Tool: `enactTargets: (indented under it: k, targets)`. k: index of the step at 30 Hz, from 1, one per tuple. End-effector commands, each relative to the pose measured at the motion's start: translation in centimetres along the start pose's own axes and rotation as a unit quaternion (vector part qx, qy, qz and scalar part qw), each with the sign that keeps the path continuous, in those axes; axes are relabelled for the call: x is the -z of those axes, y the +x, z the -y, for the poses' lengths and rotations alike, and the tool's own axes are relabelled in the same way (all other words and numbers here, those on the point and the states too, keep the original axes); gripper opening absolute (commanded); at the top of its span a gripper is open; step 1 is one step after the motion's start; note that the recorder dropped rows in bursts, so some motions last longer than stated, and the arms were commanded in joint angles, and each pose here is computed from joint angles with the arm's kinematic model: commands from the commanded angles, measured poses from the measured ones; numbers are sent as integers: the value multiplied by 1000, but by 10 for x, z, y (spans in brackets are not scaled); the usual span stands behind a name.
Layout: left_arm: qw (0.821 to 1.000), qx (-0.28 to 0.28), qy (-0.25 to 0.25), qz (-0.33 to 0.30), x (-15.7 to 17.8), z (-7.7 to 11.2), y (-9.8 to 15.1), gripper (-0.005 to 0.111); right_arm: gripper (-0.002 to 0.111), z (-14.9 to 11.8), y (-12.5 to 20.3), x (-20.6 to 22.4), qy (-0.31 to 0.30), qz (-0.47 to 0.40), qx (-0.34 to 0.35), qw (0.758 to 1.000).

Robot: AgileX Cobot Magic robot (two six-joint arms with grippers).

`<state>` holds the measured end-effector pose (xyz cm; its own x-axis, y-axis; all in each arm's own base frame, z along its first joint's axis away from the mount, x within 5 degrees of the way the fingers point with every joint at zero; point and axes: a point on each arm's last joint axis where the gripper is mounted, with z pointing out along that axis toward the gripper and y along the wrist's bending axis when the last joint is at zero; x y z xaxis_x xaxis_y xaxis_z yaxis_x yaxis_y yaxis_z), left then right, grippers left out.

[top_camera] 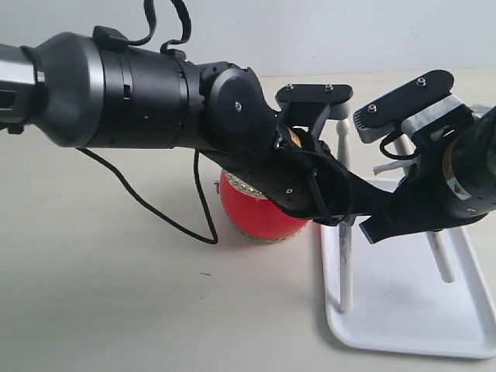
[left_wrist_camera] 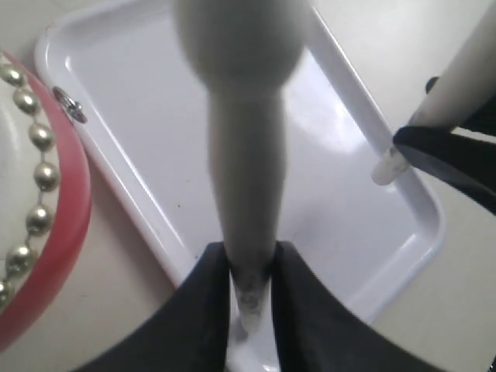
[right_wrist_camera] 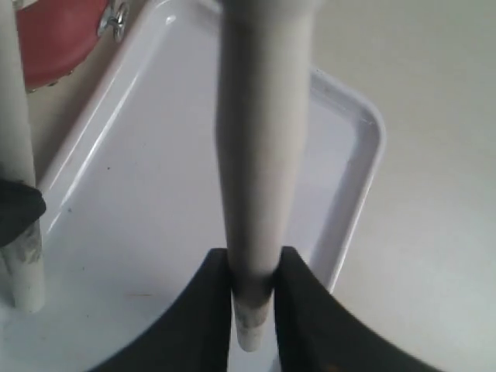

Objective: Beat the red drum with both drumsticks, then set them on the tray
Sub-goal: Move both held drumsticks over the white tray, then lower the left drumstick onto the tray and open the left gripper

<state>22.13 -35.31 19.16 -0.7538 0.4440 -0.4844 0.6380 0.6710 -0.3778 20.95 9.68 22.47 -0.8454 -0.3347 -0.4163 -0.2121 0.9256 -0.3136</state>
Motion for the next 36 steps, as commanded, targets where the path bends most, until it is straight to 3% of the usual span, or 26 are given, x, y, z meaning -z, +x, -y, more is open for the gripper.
enactTargets:
  k: [1,4,9,18,23,36]
  targets:
    - [995,-51,-10,-86,-14,-3,19,0,0,1,-13,12,-22,61,-17,998]
    - [995,-59,2,-81,-6,6,5,0,0,20,-9,19,11,56,-29,998]
    - [996,-63,16,-65,1,15,-14,0,0,29,-4,25,29,44,-25,998]
    - [994,-30,16,-105,-18,-4,-17,0,0,55,-12,42,143,34,-62,987]
    - [995,-28,8,-93,-35,-10,-18,0,0,52,-28,55,105,61,-57,991]
    - [993,-25,8,-113,-81,-19,-23,0,0,49,-35,57,84,94,-44,991]
